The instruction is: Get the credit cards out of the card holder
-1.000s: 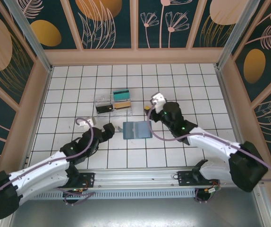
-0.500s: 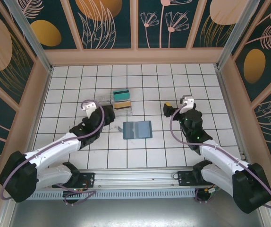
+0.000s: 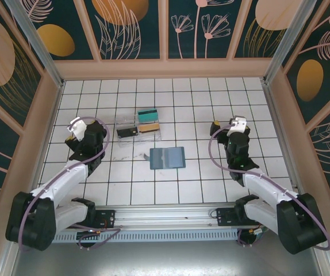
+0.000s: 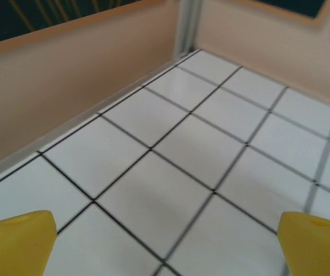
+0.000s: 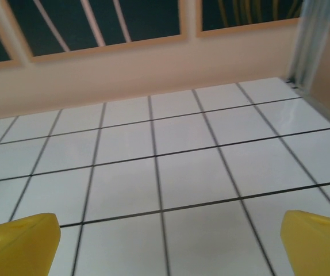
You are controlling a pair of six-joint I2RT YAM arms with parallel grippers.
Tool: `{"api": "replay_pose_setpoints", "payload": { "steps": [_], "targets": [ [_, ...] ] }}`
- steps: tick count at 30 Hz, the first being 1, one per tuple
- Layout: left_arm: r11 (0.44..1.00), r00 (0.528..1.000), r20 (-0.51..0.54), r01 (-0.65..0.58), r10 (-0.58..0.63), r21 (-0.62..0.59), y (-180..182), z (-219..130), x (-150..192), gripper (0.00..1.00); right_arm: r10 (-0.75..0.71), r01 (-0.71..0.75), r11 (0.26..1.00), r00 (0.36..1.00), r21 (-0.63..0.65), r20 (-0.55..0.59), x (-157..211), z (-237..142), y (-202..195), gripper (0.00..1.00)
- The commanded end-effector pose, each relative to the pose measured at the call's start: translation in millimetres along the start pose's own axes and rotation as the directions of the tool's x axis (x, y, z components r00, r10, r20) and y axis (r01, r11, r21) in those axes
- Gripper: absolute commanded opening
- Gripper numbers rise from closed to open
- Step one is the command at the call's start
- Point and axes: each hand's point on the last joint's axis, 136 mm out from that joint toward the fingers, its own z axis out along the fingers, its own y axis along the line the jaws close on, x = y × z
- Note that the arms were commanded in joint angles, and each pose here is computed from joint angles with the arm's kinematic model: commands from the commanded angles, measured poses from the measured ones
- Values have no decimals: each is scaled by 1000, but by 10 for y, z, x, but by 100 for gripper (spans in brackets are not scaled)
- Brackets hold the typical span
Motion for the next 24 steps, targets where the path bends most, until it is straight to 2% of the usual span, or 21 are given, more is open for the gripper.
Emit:
{"api": "replay_pose_setpoints", "payload": {
  "steps": [1,4,6,10,14,17,19,22,24],
  "targets": [
    [999,999,37,-21,22,-47,86,215,-94,99,9,-14,995,998,96,55,-142,65,-251,99],
    [992,994,30,-102,104,-70,36,386,-90,98,-1,-6,991,999,131,54,-130,152,-384,99],
    [989,989,29,-142,144,-43,-9,470,-5,99,-11,3,990,998,143,55,-102,213,-440,99],
    [997,997,51,-59,56,49,-1,610,68,99,-33,26,989,999,148,43,-15,380,-517,99],
    [981,989,117,-108,90,161,-192,622,-5,99,-59,58,990,998,126,3,128,555,-543,99],
    [979,976,208,-97,59,179,-153,552,-118,99,-37,38,994,999,100,-14,280,596,-607,99],
    [966,974,221,-107,55,233,-167,494,-73,99,-28,29,996,999,79,-15,289,607,-619,99],
    [931,963,262,-153,64,332,-283,373,-35,99,-28,27,999,999,31,45,311,505,-612,99],
    [922,960,273,-162,64,353,-261,330,51,99,-10,9,1000,996,11,84,337,417,-632,99]
  ]
}}
